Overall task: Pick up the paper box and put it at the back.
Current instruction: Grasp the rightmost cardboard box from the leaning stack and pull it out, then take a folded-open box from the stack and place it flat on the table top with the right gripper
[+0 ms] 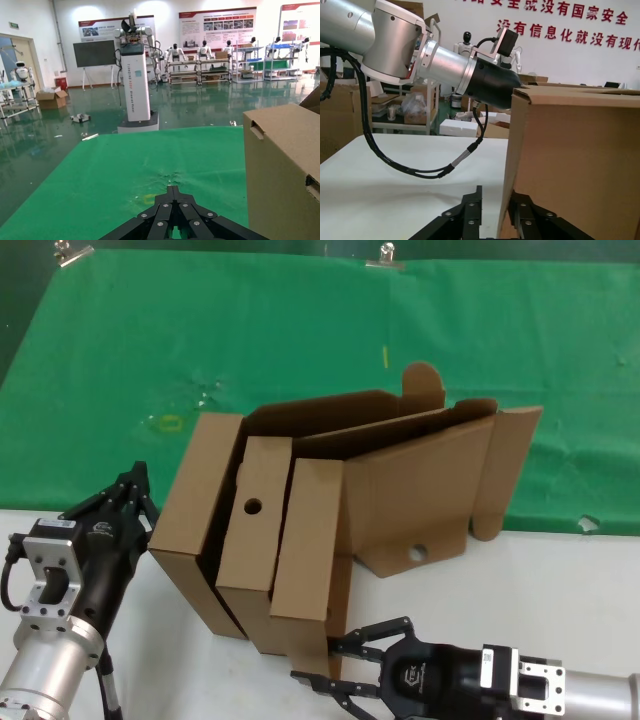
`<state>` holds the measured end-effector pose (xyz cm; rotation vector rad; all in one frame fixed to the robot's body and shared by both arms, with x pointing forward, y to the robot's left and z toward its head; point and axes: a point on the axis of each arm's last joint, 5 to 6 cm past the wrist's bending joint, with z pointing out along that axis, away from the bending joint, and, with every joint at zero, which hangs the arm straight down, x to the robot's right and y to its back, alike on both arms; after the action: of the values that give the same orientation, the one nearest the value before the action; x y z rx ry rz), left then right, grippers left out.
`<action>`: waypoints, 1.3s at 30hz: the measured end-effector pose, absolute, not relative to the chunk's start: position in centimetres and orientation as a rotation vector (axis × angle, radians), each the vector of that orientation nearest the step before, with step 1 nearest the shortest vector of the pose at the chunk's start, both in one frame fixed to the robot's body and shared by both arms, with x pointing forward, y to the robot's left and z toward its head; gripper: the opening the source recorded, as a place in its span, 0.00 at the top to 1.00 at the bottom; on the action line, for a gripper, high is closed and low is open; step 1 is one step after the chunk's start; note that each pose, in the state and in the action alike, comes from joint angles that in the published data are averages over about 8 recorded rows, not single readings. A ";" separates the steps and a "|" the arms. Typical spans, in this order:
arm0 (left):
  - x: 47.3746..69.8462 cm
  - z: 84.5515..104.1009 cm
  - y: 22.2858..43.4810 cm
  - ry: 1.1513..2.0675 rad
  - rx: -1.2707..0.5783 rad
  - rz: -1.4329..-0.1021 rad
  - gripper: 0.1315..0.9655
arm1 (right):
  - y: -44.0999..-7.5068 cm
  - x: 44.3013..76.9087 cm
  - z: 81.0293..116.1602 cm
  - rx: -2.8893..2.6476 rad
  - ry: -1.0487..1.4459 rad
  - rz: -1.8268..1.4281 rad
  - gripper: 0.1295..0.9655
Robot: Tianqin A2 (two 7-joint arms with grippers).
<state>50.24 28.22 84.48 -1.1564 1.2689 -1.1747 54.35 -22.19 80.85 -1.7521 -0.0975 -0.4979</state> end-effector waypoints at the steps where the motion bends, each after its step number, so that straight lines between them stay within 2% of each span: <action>1: 50.2 84.5 28.2 1.269 -1.156 -1.175 0.99 | -22.1 54.4 80.8 -1.752 -0.098 -0.498 0.75; 9: 50.2 84.5 28.2 1.269 -1.156 -1.175 0.99 | -21.9 54.7 80.8 -1.755 -0.094 -0.501 0.90; 18: 50.2 84.5 28.2 1.269 -1.156 -1.175 0.99 | -23.2 54.0 81.3 -1.780 -0.083 -0.545 0.97; 23: 50.2 84.5 28.2 1.269 -1.156 -1.175 0.99 | -26.0 51.7 82.7 -1.801 -0.056 -0.593 0.97; 33: 50.2 84.5 28.2 1.269 -1.156 -1.175 0.99 | -33.7 44.6 87.8 -1.842 0.025 -0.718 0.98; 39: 50.2 84.5 28.2 1.269 -1.156 -1.175 0.99 | -37.8 43.4 90.9 -1.913 0.110 -0.923 0.98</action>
<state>50.24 28.22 84.48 -1.1564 1.2689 -1.1747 43.41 -37.84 90.91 -1.9130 0.1095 -0.9229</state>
